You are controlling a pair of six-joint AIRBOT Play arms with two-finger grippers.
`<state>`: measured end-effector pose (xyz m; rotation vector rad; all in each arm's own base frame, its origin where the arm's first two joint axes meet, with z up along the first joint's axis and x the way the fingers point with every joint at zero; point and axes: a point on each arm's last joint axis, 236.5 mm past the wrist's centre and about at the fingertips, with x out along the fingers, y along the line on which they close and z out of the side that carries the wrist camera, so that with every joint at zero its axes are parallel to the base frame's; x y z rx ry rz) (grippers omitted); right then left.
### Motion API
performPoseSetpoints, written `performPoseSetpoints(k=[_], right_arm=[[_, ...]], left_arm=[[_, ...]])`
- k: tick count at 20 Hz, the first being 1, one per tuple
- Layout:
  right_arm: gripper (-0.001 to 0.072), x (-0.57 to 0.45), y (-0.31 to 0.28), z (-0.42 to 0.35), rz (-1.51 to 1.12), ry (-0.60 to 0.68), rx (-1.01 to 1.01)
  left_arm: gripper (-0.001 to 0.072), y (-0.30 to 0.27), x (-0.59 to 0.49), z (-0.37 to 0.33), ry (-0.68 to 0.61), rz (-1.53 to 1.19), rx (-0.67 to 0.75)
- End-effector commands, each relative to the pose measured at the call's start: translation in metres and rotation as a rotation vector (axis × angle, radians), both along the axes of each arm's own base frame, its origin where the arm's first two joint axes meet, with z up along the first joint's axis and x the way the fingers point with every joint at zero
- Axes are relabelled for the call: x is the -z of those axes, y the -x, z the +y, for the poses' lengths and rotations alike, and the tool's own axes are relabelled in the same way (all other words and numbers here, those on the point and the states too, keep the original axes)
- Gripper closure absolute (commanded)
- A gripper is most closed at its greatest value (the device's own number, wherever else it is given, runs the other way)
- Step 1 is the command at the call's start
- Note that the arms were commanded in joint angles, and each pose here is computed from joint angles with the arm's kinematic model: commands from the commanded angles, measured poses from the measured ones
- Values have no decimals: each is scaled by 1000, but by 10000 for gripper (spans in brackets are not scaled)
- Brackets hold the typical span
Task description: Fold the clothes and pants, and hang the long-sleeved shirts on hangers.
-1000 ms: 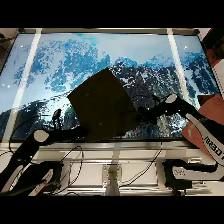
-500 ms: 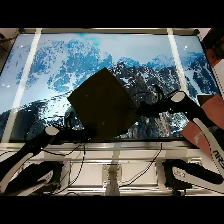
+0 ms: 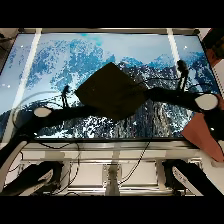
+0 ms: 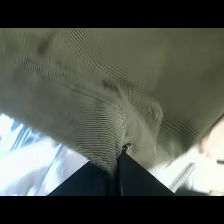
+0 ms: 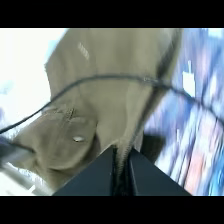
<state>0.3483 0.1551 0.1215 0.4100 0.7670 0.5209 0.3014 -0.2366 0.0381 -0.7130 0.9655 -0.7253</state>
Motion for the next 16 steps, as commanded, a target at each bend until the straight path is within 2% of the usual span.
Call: performPoseSetpoints(k=[1, 5, 8, 12, 14, 16], right_arm=[[675, -106, 9, -9, -343, 60, -4], [675, -218, 46, -16, -614, 65, 12], [675, -265, 91, -10, -683, 23, -20], [675, -279, 153, 2, -597, -48, -86], [675, -277, 148, 0, -545, -96, -53], [675, -256, 121, 0, -464, -89, -34]], left_arm=[[683, -34, -135, 16, 13, -368, -7], [683, -14, -270, 39, 30, -708, -69], [683, 26, -322, 46, 51, -849, -88], [683, 85, -362, 51, 160, -876, -122], [683, 86, -351, 56, 167, -769, -160], [683, 70, -315, 60, 97, -624, -182]])
